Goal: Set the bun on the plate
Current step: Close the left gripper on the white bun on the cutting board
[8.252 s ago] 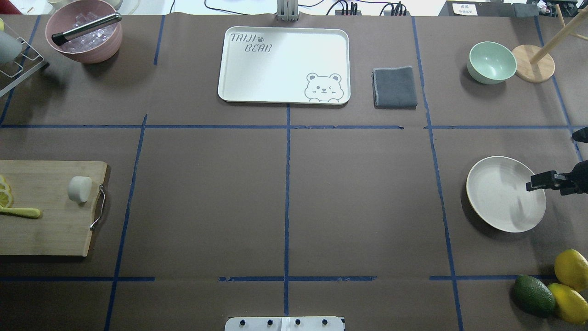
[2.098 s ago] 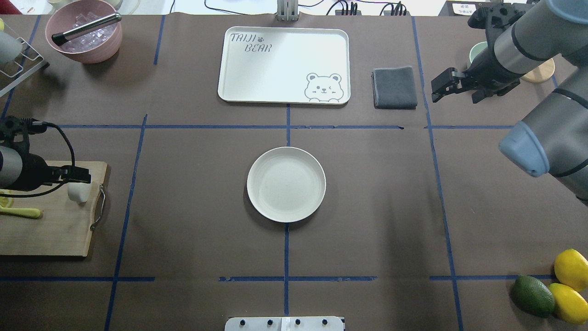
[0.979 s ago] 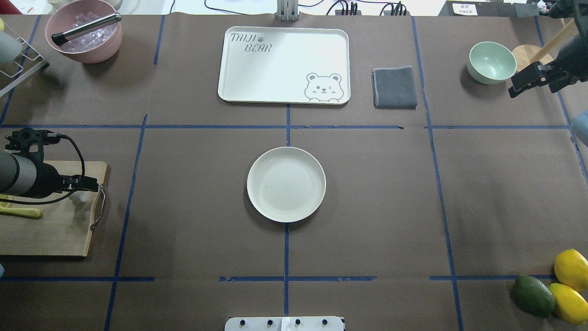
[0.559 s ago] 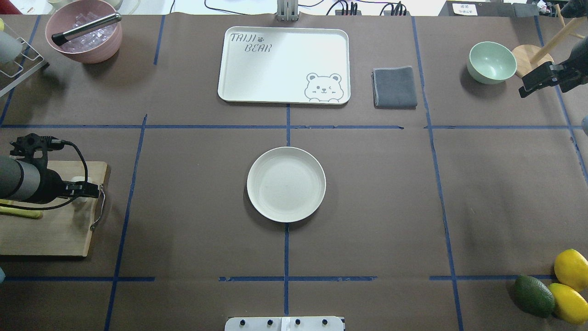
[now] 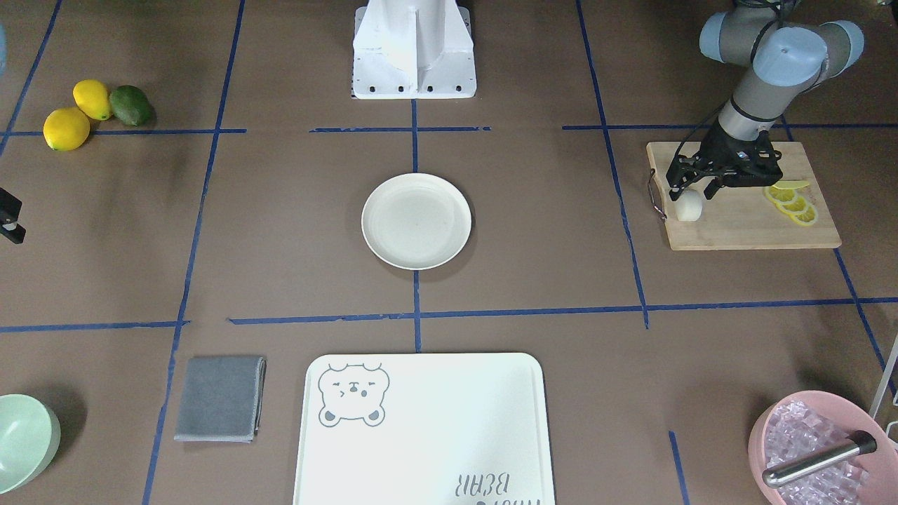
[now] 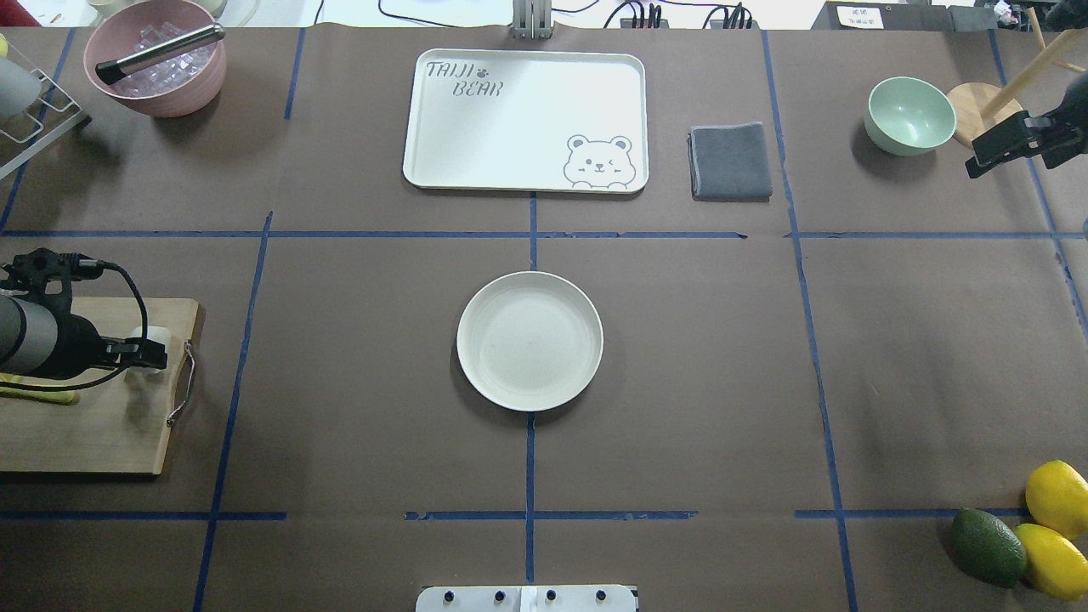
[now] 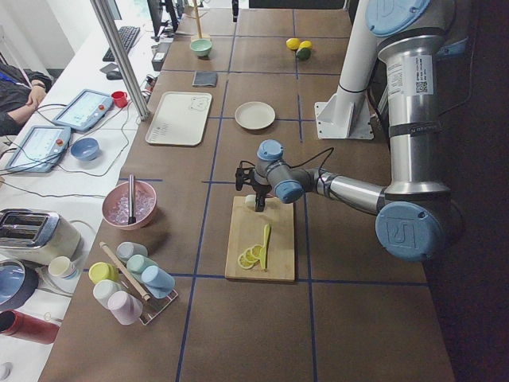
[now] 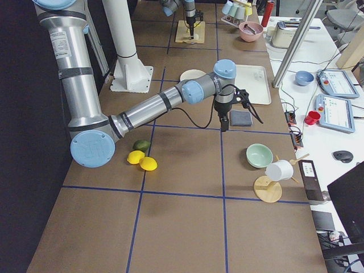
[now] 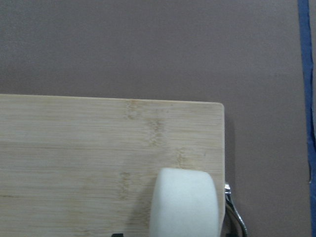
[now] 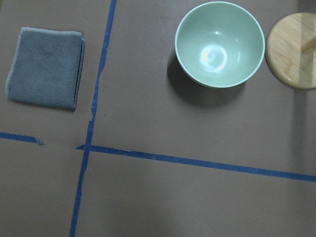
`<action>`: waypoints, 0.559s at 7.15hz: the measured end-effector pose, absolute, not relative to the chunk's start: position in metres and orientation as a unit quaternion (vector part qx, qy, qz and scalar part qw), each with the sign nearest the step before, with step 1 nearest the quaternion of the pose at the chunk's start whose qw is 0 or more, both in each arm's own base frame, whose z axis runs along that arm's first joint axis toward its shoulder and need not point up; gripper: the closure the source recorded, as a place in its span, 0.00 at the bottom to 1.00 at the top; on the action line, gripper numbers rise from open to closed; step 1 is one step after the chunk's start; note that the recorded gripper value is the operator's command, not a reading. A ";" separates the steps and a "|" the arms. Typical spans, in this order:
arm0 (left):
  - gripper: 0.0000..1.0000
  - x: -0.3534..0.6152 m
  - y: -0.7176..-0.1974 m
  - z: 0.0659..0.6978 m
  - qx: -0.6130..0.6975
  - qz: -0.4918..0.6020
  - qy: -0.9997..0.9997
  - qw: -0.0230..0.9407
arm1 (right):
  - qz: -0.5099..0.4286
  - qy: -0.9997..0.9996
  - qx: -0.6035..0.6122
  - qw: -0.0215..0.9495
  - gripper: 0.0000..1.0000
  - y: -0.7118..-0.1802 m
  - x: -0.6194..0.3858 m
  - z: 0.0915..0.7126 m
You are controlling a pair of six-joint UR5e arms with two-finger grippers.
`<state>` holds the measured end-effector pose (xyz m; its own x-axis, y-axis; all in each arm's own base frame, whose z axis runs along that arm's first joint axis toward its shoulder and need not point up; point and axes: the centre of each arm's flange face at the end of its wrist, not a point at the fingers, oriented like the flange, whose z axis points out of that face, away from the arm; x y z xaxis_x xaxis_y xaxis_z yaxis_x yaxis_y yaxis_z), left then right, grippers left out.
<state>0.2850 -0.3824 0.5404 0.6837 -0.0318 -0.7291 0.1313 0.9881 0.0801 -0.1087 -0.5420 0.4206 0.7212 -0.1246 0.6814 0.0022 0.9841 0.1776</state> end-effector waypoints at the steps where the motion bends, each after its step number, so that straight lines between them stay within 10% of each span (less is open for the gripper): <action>1: 0.28 0.285 -0.383 0.539 0.064 -0.045 0.396 0.915 | -0.034 -0.371 0.082 0.924 0.00 -0.542 -0.109 0.421; 4: 0.30 0.291 -0.385 0.534 0.067 -0.042 0.399 0.914 | -0.033 -0.369 0.079 0.926 0.00 -0.541 -0.108 0.426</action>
<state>0.2911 -0.3854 0.5341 0.6781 -0.0235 -0.7346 0.1305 0.9875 0.0888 -0.1082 -0.5410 0.4265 0.7257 -0.1196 0.6775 0.0028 0.9853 0.1710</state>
